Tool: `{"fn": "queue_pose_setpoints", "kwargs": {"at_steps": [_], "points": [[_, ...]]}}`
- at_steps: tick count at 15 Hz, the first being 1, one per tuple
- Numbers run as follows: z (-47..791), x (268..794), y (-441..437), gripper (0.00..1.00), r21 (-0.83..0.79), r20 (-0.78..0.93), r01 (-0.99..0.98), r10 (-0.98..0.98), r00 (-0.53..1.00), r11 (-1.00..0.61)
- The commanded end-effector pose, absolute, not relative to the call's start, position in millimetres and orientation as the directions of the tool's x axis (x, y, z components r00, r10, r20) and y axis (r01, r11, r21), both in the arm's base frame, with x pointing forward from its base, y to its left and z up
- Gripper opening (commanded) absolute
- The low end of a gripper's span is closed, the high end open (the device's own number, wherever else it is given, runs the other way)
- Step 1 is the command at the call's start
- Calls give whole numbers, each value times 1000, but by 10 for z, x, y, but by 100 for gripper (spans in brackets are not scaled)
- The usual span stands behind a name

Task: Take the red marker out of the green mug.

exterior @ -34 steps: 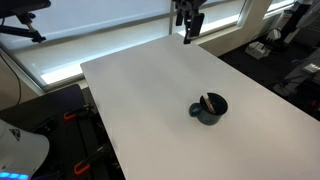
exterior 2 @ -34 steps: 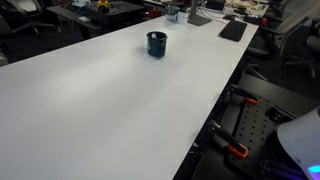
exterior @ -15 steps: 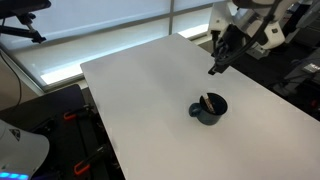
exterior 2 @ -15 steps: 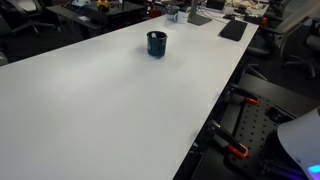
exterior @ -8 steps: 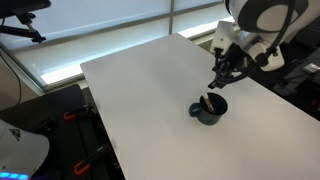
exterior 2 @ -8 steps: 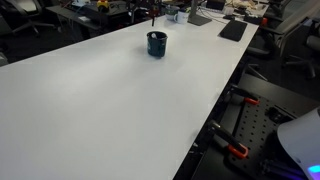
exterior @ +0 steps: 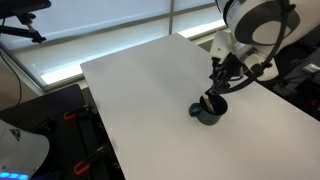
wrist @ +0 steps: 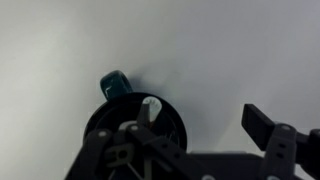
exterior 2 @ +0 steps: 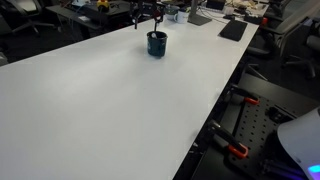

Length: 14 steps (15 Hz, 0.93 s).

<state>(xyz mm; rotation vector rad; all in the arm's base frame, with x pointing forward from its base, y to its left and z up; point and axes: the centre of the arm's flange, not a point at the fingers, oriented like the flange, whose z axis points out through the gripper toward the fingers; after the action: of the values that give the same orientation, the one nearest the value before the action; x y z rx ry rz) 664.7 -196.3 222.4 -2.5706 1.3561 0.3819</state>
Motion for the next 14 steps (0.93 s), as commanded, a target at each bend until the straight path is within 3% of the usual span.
{"fn": "queue_pose_setpoints", "kwargs": {"at_steps": [1,7,14], "points": [[2284,6589,-1990,92,-55,-316,-832,-781,539,-552],[2248,6537,-2069,96,-42,-310,-836,-788,531,-547],[2108,6434,-2121,77,-14,-312,-834,-791,527,-551]]}}
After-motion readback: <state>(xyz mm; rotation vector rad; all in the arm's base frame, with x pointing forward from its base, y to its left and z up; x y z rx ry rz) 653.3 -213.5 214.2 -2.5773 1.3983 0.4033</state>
